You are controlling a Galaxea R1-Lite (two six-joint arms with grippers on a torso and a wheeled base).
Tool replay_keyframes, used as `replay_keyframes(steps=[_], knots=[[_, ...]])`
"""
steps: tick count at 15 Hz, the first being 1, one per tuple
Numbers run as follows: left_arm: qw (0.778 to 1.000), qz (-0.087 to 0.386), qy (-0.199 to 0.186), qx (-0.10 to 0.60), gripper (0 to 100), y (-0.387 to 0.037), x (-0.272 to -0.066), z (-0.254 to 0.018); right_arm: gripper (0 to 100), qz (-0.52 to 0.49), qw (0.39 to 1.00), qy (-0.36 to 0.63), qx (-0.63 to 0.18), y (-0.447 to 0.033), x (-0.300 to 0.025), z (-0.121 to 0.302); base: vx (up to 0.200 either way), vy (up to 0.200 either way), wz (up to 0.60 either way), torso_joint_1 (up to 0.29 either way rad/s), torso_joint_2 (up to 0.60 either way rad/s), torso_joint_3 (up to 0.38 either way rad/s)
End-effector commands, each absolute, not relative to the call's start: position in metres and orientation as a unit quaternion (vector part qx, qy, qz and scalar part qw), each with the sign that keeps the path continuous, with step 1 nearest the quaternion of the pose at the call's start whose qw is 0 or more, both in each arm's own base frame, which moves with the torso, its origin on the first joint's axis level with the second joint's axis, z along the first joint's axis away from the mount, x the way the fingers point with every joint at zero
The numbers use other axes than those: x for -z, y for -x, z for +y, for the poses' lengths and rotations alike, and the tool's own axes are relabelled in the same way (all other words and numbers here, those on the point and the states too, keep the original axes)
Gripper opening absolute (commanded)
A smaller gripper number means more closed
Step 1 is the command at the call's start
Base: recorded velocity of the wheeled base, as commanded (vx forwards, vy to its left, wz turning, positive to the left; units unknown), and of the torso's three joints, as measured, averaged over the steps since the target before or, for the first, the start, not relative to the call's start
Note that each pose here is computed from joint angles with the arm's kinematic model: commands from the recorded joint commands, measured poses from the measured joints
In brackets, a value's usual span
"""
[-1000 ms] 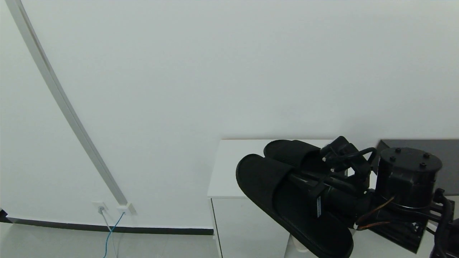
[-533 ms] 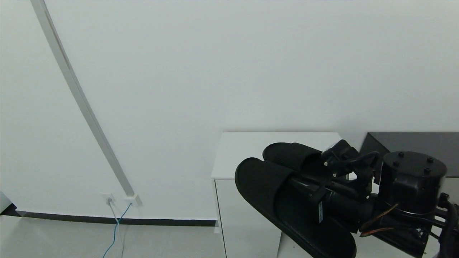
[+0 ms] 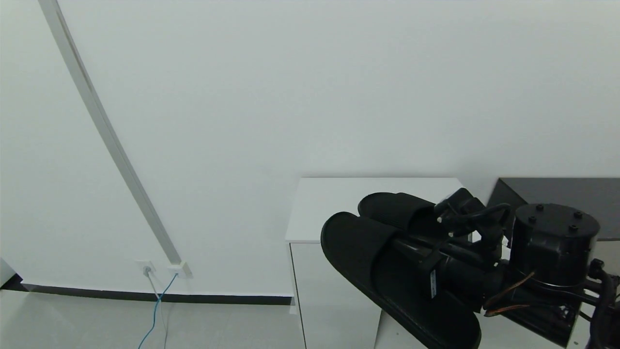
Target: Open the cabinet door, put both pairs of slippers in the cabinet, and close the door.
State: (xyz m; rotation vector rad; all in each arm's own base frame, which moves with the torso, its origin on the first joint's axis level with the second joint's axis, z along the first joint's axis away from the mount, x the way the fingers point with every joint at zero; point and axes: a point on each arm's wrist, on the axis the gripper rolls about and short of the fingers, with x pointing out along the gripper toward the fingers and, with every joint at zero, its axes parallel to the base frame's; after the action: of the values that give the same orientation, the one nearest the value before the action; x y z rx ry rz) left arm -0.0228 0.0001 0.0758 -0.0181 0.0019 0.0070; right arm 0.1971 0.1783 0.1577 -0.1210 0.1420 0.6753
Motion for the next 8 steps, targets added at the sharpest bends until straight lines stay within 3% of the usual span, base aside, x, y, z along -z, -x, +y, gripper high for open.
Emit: replay_keyframes(steps=[1,5,8], knots=[[1.000,0.001,0.009,-0.004,0,0.0228,-0.0758,0.0001,0,0.073,0.939,0.061,-0.331,-0.1982,-0.1551,0.1798,0.000,0.000,0.00,0.000,0.00,0.000],[1.000,0.001,0.009,-0.004,0,0.0228,-0.0758,0.0001,0,0.075,0.939,0.062,-0.330,-0.1990,-0.1536,0.1804,0.000,0.000,0.00,0.000,0.00,0.000],[1.000,0.001,0.009,-0.004,0,0.0228,-0.0758,0.0001,0,0.076,0.939,0.063,-0.331,-0.1992,-0.1532,0.1806,0.000,-0.200,0.00,-0.001,0.00,-0.001]])
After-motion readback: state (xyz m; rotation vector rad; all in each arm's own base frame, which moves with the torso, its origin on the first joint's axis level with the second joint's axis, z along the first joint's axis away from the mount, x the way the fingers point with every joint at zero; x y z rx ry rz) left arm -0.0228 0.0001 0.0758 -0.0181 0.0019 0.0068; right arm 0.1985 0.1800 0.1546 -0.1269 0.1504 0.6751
